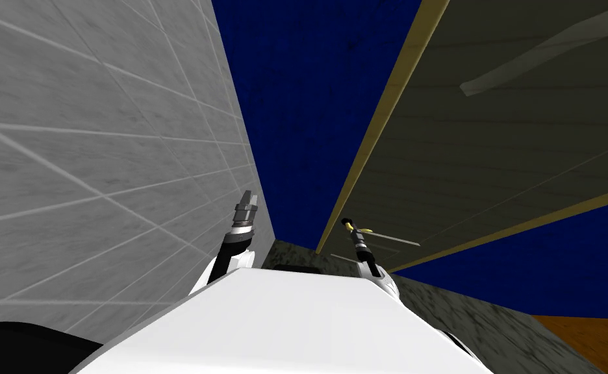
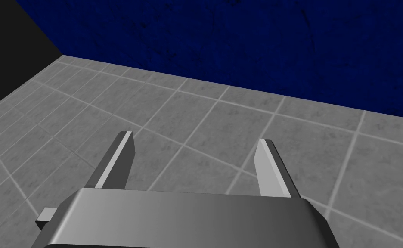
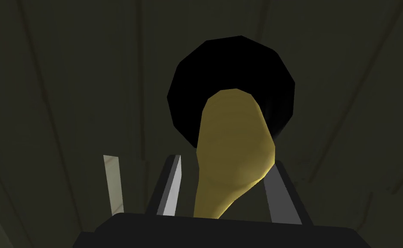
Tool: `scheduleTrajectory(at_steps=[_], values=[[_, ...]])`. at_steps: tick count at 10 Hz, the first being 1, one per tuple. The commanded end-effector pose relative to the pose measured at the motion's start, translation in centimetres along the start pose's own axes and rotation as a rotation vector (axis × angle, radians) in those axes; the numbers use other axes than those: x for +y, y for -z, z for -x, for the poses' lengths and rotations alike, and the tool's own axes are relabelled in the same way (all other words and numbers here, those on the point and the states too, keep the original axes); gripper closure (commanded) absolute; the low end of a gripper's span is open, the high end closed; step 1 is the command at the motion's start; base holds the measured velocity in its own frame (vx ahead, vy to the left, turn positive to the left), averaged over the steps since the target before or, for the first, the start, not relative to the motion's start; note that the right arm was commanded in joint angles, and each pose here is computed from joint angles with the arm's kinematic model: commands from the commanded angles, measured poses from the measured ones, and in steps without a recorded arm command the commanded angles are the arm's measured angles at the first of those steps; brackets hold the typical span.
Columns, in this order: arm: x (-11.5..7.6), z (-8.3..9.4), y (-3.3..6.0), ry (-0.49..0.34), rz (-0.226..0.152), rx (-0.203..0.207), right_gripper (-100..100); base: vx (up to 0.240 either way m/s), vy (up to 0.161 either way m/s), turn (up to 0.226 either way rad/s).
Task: Pull the door open
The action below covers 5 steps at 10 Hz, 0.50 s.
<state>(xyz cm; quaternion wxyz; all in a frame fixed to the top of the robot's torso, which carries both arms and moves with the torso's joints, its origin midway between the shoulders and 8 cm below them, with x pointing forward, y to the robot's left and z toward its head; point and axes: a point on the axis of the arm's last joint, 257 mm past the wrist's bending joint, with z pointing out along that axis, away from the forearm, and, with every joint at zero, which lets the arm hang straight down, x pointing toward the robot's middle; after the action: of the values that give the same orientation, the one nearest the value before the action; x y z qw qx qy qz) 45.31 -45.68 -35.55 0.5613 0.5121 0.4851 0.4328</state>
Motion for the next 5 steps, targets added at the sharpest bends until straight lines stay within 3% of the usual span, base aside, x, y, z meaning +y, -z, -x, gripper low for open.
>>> scheduleTrajectory(at_steps=[1, 5], values=[[-0.04, -0.03, 0.01, 0.001, -0.001, 0.000, 100, -0.029, 0.000, -0.016], [-0.04, -0.03, 0.01, 0.001, -0.001, 0.000, 100, -0.007, -0.001, 0.004]])
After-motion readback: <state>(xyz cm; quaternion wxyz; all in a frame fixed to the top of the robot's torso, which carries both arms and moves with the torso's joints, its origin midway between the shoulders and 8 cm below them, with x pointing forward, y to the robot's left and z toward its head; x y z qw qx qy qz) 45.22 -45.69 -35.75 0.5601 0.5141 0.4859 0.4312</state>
